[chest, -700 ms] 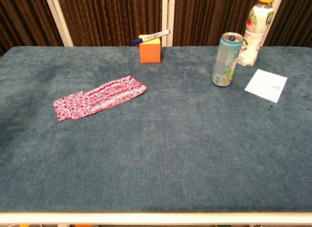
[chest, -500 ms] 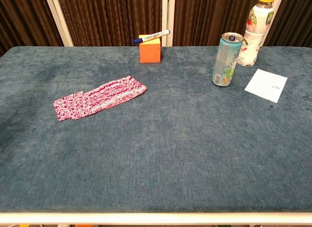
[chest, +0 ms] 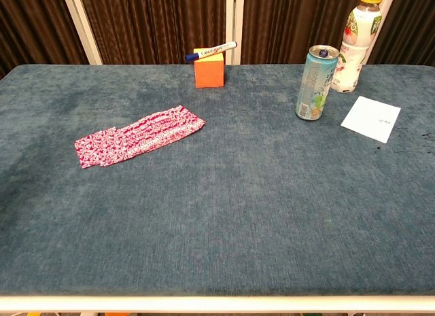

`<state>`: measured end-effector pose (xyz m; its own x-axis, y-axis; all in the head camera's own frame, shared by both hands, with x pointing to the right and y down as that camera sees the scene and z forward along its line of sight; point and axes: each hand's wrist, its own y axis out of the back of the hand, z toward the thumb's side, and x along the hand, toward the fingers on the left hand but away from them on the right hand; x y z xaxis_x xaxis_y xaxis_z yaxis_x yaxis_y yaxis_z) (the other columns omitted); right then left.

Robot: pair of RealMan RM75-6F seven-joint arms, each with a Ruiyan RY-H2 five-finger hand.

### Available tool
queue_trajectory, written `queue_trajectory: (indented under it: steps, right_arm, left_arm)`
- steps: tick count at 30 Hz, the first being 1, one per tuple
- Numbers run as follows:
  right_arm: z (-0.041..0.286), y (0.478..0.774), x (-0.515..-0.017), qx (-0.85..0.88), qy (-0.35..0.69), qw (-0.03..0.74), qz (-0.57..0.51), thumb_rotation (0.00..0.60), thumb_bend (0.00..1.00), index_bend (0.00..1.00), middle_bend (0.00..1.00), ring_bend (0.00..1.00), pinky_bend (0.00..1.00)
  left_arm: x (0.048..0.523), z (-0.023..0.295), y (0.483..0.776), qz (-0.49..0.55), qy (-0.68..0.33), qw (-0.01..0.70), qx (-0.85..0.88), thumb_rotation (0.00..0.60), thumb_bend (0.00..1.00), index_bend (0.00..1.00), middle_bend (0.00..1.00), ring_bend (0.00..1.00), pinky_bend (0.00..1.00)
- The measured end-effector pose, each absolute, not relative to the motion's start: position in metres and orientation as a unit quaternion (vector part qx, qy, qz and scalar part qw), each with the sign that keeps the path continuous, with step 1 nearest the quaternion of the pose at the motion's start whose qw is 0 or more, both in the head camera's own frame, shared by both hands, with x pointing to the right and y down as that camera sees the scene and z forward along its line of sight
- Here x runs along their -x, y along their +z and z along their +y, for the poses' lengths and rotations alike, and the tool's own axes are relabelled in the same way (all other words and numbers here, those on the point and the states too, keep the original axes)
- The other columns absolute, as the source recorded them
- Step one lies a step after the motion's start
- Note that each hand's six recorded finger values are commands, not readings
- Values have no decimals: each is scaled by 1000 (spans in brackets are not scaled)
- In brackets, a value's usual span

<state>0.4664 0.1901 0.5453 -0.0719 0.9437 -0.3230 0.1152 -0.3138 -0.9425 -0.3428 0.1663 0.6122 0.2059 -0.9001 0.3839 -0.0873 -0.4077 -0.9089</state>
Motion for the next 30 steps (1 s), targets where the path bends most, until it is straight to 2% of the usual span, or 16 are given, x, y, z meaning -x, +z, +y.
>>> queue_trajectory:
  steps: [7,16,30]
  right_arm:
    - [190,544,-468,576,570,362,-461,600,281,0,0,0,0]
    - [186,541,-470,574,570,363,-462,600,281,0,0,0,0]
    - [185,540,-476,570,576,359,-463,600,281,0,0,0,0]
  left_arm:
    - [322,182,636,305,-529,356,708,600,750,92,956,906,940]
    - [313,201,676,203,-571,291,740,600,750,102,966,907,939]
    - [293,186,728,151,-601,299,725,600,751,102,979,912,939]
